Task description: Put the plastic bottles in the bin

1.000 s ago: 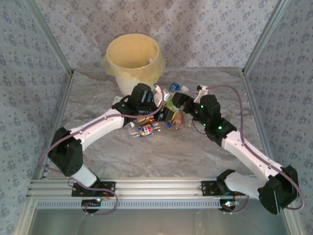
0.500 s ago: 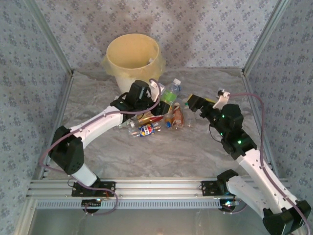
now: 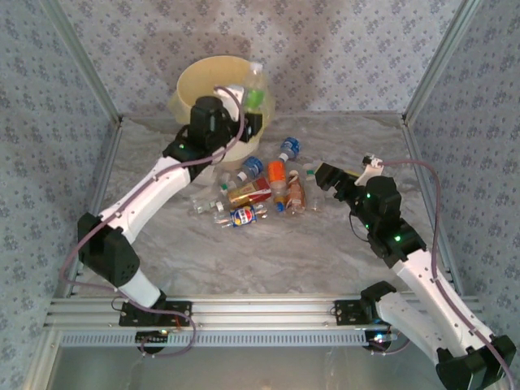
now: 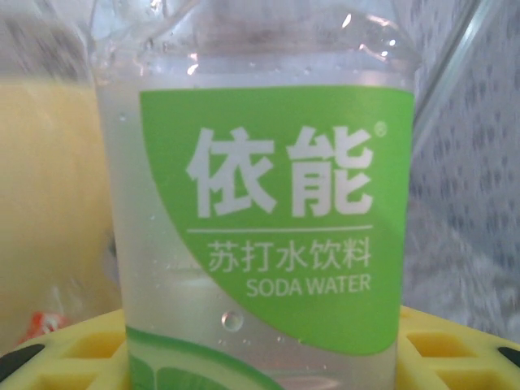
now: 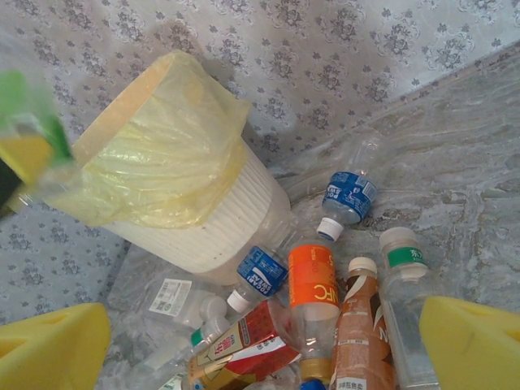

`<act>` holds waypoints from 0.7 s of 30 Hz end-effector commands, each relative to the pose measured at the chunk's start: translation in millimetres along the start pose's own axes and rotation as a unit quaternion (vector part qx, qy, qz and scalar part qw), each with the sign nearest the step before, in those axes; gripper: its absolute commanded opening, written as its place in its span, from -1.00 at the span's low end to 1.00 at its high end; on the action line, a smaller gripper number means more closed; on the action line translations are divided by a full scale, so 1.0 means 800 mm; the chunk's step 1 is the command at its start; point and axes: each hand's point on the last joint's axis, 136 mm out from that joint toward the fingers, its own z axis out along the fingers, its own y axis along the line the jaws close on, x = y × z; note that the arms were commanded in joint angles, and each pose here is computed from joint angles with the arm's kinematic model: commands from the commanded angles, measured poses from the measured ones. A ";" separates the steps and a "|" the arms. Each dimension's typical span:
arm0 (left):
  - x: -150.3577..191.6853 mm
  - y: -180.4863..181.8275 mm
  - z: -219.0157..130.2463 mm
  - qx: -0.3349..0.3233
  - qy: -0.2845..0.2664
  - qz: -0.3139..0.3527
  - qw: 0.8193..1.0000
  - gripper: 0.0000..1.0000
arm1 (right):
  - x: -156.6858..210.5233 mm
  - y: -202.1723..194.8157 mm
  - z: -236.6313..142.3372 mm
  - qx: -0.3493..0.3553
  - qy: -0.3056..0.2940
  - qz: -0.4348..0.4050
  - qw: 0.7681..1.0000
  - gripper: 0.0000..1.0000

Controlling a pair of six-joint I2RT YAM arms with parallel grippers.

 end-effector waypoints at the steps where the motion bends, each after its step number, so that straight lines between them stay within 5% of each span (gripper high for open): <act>1: -0.061 0.022 0.004 -0.041 -0.063 -0.030 0.997 -0.04 | 0.001 -0.007 0.002 0.013 0.002 -0.011 1.000 1.00; 10: -0.093 0.085 0.058 -0.106 -0.069 -0.088 0.988 -0.02 | 0.000 -0.005 0.000 0.016 0.011 -0.012 1.000 1.00; 21: -0.041 0.123 0.105 -0.177 -0.014 -0.124 0.976 0.06 | -0.002 -0.003 -0.004 0.017 0.013 -0.012 1.000 1.00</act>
